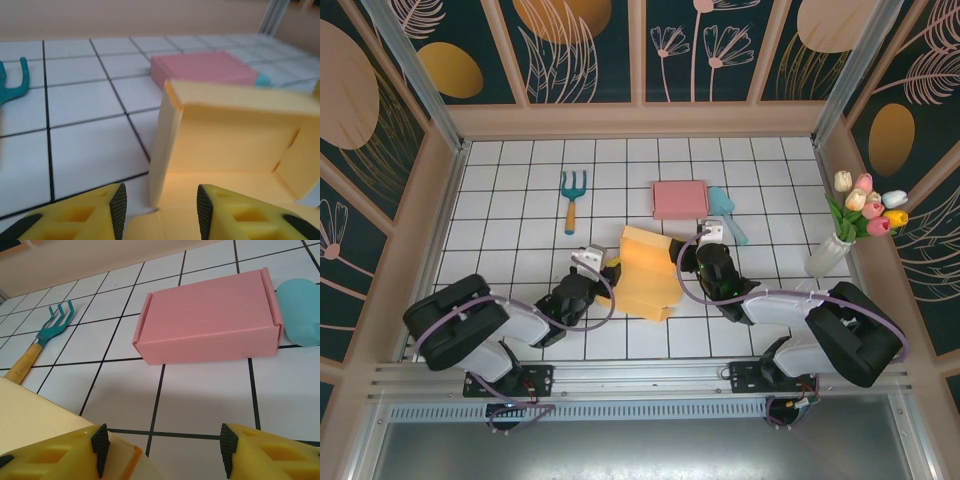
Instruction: Fold the paper box
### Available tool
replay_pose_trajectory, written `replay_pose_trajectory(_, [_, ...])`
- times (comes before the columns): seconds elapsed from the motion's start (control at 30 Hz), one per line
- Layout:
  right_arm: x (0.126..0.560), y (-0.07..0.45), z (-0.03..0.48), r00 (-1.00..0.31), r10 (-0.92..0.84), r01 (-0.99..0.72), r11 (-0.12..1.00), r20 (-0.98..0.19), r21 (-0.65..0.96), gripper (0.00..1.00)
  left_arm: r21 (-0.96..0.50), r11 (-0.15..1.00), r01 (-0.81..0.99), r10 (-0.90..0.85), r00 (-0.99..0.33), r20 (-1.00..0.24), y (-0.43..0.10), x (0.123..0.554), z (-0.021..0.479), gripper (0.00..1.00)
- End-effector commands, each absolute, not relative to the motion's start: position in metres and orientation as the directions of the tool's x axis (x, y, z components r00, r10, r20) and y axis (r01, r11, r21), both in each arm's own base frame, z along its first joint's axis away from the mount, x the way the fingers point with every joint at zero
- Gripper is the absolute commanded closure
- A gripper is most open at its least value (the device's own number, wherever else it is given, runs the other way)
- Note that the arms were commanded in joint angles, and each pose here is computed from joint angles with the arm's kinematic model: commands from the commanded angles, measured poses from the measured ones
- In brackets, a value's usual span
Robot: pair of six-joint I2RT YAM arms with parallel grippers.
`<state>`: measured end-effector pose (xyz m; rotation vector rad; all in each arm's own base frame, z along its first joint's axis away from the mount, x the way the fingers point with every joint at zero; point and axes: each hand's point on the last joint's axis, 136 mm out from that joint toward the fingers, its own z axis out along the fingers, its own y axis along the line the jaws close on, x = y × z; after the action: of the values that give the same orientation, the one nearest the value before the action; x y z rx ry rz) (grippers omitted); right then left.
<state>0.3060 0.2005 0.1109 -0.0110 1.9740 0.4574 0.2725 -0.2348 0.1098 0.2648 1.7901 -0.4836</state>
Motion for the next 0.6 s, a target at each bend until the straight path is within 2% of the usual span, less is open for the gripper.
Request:
replay_pose_trajectory(0.0, [0.292, 0.186, 0.078, -0.514, 0.114, -0.173, 0.957, -0.85, 0.233, 0.37, -0.306, 0.867, 0.395, -0.195, -0.296, -0.935, -0.239, 0.276, 0.137, 0.59])
replay_pose_trajectory(0.17, [0.291, 0.19, 0.078, -0.517, 0.107, -0.184, 0.955, -0.849, 0.232, 0.37, -0.37, 0.86, 0.351, -0.271, -0.299, -0.915, -0.242, 0.285, 0.171, 0.57])
replay_pose_trajectory(0.27, [0.291, 0.193, 0.079, -0.515, 0.107, -0.188, 0.954, -0.85, 0.234, 0.37, -0.343, 0.882, 0.324, -0.252, -0.293, -0.923, -0.247, 0.295, 0.18, 0.57])
replay_pose_trajectory(0.43, [0.29, 0.194, 0.078, -0.516, 0.099, -0.191, 0.955, -0.851, 0.227, 0.37, -0.27, 0.915, 0.299, -0.175, -0.308, -0.935, -0.258, 0.315, 0.167, 0.59])
replay_pose_trajectory(0.57, [0.289, 0.192, 0.077, -0.516, 0.093, -0.191, 0.957, -0.851, 0.22, 0.37, -0.242, 0.929, 0.28, -0.133, -0.358, -0.924, -0.263, 0.332, 0.139, 0.63])
